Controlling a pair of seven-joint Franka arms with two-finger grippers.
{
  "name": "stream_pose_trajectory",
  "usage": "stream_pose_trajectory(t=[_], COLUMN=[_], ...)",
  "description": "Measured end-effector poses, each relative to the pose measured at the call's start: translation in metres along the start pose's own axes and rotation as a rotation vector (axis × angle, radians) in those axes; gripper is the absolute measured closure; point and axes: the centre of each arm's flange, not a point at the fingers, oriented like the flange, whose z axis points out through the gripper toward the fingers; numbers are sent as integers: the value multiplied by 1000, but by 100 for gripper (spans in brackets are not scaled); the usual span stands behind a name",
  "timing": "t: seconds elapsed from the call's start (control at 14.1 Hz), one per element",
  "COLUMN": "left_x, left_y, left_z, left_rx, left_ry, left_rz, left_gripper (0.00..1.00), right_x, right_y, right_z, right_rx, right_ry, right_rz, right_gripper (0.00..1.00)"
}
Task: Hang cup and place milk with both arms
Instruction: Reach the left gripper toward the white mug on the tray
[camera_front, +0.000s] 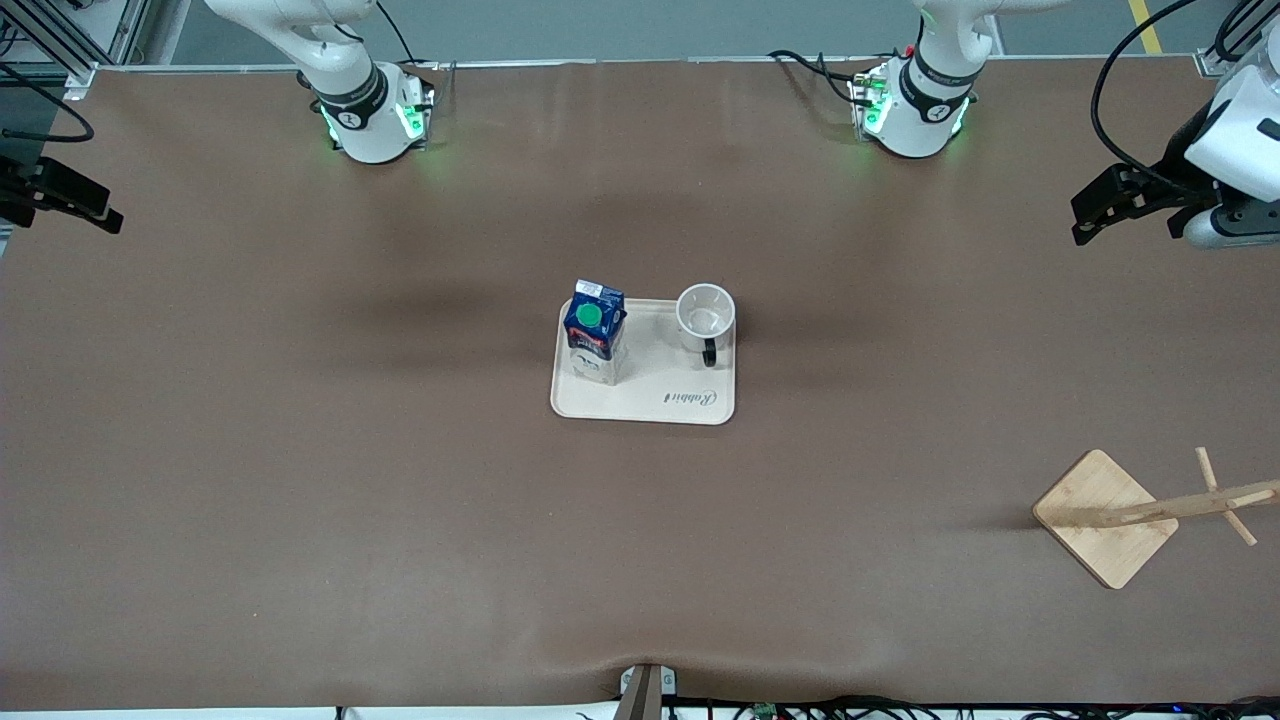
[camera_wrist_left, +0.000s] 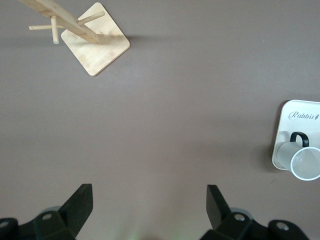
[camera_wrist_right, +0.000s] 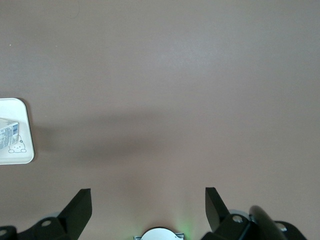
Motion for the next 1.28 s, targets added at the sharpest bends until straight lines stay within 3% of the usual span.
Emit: stream_pose_trajectory(t=[0.71,1.28], left_x=[6,0], left_y=[18,161], left_z=[13,74], left_rx=[-2,12], left_ry=[-26,-84], left_rz=[2,-74], left_gripper=[0,0], right_x=[1,3], right_y=[0,1], right_z=[1,2], right_rx=[0,0], right_ry=[-1,7], right_rz=[1,2], right_gripper=[0,0])
